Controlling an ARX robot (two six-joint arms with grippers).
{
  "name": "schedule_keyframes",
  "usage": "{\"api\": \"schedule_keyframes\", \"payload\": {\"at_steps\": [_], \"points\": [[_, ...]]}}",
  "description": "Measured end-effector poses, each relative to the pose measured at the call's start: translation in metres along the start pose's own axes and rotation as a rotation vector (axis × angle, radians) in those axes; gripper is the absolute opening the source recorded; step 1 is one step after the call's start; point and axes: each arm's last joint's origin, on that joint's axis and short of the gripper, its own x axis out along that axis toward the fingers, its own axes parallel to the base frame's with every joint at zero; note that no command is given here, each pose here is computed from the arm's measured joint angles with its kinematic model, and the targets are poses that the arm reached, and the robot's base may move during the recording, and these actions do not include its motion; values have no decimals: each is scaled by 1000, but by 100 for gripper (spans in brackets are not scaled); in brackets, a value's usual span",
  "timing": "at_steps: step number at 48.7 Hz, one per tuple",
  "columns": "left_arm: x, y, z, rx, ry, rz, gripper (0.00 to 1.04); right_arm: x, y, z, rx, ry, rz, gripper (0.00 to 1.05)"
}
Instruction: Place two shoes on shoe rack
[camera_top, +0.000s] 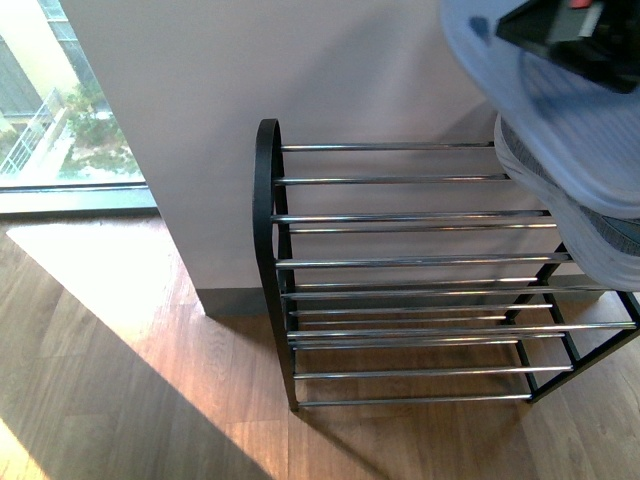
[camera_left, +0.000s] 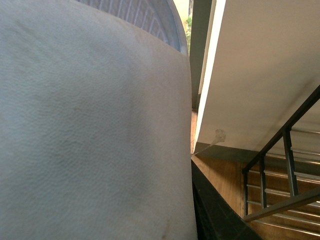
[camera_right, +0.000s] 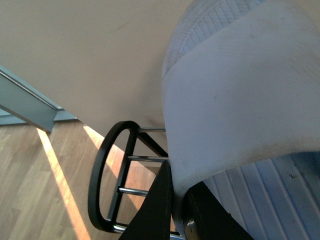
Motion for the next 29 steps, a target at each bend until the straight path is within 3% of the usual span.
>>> {"api": "schedule_keyframes", "payload": {"at_steps": [9,29], "points": [[0,0,0,0,0,0,2,59,13,-11,141,82,-108,2],[0,0,0,0,0,0,2,135,-10,-37,194,200,-267,2]]}}
